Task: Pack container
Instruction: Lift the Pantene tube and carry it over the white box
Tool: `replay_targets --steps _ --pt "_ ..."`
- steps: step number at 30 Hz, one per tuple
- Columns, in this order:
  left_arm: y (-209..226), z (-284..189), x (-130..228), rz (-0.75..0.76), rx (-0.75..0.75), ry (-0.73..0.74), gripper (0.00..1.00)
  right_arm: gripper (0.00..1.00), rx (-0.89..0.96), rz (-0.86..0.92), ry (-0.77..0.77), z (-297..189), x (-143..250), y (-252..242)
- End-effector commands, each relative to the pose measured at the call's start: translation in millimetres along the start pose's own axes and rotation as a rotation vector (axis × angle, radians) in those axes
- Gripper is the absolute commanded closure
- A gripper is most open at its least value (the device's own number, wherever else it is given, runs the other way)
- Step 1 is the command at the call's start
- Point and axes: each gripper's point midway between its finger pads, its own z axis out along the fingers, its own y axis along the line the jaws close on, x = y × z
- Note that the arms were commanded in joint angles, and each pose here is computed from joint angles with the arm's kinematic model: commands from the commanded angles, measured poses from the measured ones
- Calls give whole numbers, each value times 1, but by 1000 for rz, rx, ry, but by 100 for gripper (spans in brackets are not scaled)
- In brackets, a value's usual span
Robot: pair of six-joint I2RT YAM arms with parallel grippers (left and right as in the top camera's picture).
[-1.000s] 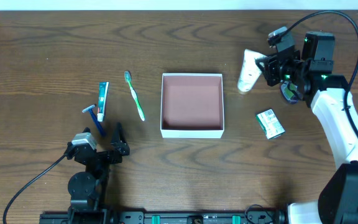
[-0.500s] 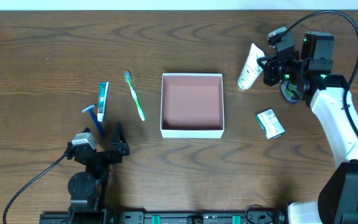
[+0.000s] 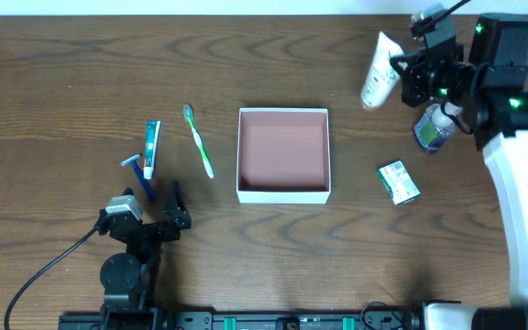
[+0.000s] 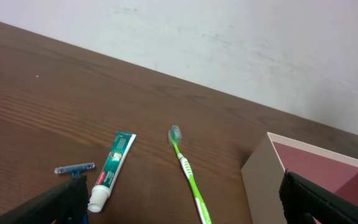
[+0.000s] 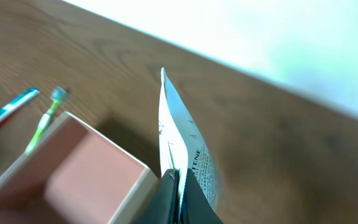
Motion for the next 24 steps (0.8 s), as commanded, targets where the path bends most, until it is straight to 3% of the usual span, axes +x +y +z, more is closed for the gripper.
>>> replay_targets --steps 1,11,24 --pt "11 1 15 11 -48 43 2 99 -108 -163 -116 -26 -38 48" --pt "11 1 15 11 -48 43 2 99 -312 -394 -125 -9 -35 128" --pt "11 1 15 10 -48 43 2 99 -385 -402 43 54 12 125"
